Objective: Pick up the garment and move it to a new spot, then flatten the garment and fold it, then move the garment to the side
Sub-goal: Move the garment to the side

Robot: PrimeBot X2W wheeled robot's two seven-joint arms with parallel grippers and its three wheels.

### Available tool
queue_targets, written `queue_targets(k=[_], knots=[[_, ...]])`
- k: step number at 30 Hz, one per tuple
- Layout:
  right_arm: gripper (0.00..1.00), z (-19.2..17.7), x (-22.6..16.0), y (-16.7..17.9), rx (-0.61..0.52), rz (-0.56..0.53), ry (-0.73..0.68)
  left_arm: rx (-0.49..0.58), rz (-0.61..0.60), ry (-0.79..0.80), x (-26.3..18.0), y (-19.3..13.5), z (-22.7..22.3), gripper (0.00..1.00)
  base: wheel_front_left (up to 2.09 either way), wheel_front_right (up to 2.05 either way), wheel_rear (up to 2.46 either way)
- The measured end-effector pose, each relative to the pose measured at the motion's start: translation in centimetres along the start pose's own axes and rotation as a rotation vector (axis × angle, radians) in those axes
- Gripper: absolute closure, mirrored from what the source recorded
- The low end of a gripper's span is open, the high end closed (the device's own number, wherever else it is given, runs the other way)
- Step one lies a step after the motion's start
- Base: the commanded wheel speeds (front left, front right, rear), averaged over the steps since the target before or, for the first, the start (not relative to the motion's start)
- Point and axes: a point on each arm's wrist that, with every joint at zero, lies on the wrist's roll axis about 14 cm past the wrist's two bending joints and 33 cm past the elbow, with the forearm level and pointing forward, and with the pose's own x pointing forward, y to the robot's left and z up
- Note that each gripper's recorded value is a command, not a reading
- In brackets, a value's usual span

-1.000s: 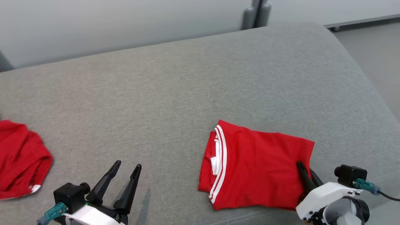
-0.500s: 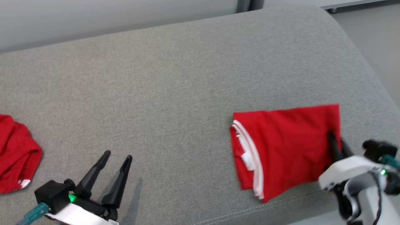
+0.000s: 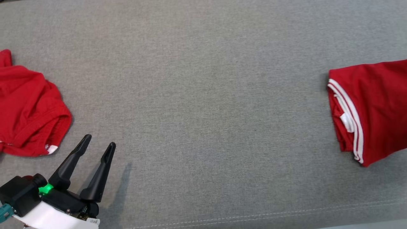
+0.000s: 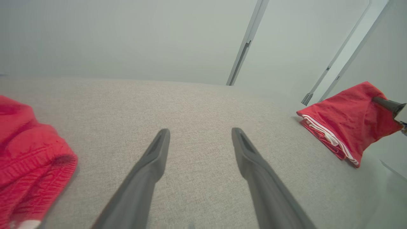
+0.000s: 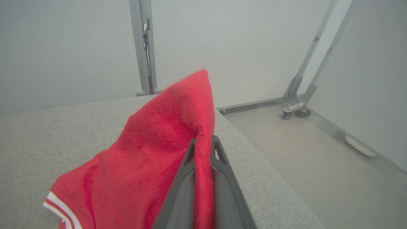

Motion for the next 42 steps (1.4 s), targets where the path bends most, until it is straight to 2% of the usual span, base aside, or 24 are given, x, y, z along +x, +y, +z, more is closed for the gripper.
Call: queue_targets(k=[1, 2, 3, 4, 9, 12, 19, 27, 30, 36, 42], knots=[[1.00, 0.0, 0.2, -0.1, -0.008, -0.007, 0.005, -0.005, 0.008, 0.001, -0.1, 0.2, 0.0, 0.00, 0.00, 0.00, 0.00], [0.67, 0.0, 0.3, -0.2, -0.014, -0.013, 0.011, -0.008, 0.013, 0.000, -0.2, 0.3, 0.0, 0.00, 0.00, 0.00, 0.00], [0.31, 0.1, 0.4, -0.4, -0.028, -0.022, 0.009, -0.009, 0.015, 0.000, -0.2, 0.4, 0.0, 0.00, 0.00, 0.00, 0.00], [0.00, 0.4, 0.5, -0.5, -0.046, -0.028, 0.004, -0.009, 0.017, 0.001, -0.3, 0.5, 0.0, 0.00, 0.00, 0.00, 0.00], [0.00, 3.2, 0.9, -1.4, -0.108, -0.074, -0.074, -0.009, 0.015, 0.008, -0.3, 0.7, -0.1, 0.00, 0.00, 0.00, 0.00], [0.00, 4.5, 1.0, -0.7, -0.116, -0.057, -0.122, -0.009, 0.018, 0.012, -0.3, 0.9, -0.2, 0.00, 0.00, 0.00, 0.00], [0.00, 7.8, -0.4, 6.2, -0.042, 0.167, -0.283, -0.029, 0.034, -0.006, -0.7, 0.5, 0.0, 0.00, 0.00, 0.00, 0.00], [0.00, 7.1, -4.8, 11.4, 0.007, 0.372, -0.280, -0.044, 0.089, -0.031, -1.8, 0.3, 0.1, 0.00, 0.00, 0.00, 0.00], [0.00, 7.4, -5.9, 12.2, 0.041, 0.410, -0.289, -0.039, 0.118, -0.044, -2.2, 0.5, 0.2, 0.00, 0.00, 0.00, 0.00], [0.00, 5.4, -7.7, 12.7, 0.112, 0.454, -0.229, -0.029, 0.193, -0.074, -3.5, 1.1, 0.5, 0.00, 0.00, 0.00, 0.00], [0.00, 4.7, -9.5, 13.6, 0.118, 0.496, -0.219, -0.013, 0.255, -0.093, -4.9, 1.3, 0.4, 0.00, 0.00, 0.00, 0.00]])
